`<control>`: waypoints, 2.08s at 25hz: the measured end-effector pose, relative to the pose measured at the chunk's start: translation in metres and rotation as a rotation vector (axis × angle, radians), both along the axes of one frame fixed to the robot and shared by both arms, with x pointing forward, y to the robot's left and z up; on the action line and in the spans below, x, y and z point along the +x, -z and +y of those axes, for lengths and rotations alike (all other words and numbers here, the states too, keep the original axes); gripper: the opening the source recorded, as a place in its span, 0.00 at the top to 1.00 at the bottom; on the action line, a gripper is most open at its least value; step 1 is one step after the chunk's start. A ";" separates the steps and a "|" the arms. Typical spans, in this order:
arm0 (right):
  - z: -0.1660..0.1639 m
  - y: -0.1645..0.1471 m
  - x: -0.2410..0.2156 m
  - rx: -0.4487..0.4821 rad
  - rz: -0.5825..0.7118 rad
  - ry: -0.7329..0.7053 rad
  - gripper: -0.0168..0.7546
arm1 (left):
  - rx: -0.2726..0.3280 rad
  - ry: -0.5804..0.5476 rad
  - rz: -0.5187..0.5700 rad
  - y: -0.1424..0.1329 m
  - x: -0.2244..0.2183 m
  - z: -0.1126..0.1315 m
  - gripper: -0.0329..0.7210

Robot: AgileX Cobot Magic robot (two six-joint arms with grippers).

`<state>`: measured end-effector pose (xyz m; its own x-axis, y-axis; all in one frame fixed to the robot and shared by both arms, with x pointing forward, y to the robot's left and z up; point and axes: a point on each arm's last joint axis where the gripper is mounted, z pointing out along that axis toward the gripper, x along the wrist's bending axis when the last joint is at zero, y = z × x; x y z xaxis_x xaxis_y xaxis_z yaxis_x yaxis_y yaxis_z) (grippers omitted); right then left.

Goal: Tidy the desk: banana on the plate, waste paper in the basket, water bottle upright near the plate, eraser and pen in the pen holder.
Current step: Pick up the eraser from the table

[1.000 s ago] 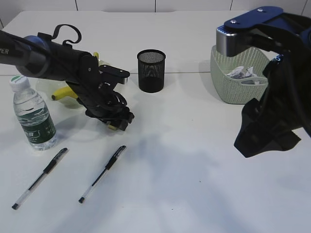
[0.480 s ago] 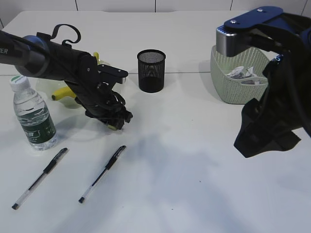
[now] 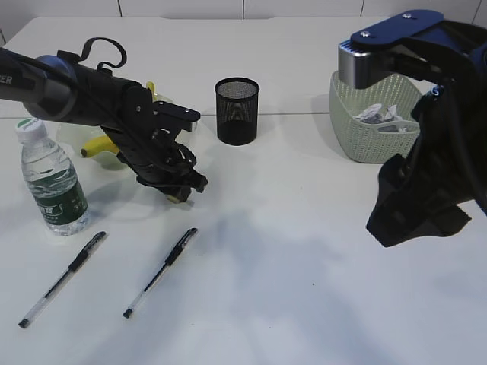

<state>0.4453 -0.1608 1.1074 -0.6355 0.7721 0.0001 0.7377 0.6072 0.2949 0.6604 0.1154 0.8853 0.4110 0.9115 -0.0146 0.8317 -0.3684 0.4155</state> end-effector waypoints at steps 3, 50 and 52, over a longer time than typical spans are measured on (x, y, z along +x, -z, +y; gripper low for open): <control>0.000 0.000 0.000 0.000 0.000 0.000 0.38 | 0.001 0.000 0.004 0.000 0.000 0.000 0.64; 0.000 0.000 0.000 0.000 0.000 0.000 0.38 | 0.005 0.006 -0.011 -0.006 0.000 0.001 0.47; 0.000 0.000 0.000 0.000 0.000 0.000 0.38 | 0.007 0.006 -0.007 -0.004 0.000 0.001 0.47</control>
